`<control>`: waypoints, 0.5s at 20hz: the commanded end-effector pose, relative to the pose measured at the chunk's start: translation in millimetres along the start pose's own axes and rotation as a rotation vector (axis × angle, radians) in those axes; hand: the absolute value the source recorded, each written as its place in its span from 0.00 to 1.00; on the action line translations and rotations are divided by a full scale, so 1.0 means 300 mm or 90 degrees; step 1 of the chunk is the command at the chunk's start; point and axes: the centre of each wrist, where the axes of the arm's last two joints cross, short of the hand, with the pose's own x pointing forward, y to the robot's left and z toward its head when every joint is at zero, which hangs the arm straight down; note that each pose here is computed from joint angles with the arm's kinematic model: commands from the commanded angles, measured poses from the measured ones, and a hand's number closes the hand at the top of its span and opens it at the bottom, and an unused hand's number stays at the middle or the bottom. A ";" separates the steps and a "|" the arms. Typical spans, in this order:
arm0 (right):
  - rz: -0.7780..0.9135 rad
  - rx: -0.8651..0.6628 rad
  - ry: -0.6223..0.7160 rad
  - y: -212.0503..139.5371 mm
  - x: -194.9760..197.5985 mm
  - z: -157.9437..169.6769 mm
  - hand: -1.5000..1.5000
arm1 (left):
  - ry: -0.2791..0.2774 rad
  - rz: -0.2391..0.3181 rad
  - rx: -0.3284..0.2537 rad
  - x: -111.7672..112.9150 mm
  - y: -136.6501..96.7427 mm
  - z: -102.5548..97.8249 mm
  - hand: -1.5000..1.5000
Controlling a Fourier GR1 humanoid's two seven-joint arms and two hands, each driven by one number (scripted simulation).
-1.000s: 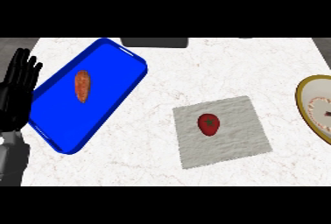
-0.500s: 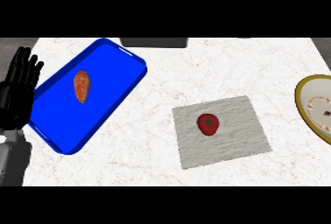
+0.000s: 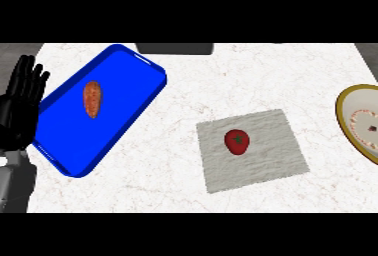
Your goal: Pick the cupcake from the placemat and place it in the bowl
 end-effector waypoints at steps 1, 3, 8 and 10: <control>0.005 0.006 0.075 0.099 -0.026 -0.034 1.00 | 0.011 0.000 0.000 -0.015 0.060 0.001 0.50; -0.032 -0.002 0.108 0.169 -0.002 -0.077 1.00 | 0.001 0.004 -0.003 -0.018 0.004 0.004 0.50; -0.151 0.014 0.101 0.248 -0.019 -0.103 0.00 | -0.002 0.005 -0.001 -0.015 -0.011 0.038 0.50; -0.229 -0.016 0.077 0.326 -0.020 -0.114 0.00 | 0.008 0.006 -0.005 -0.022 0.036 -0.017 0.50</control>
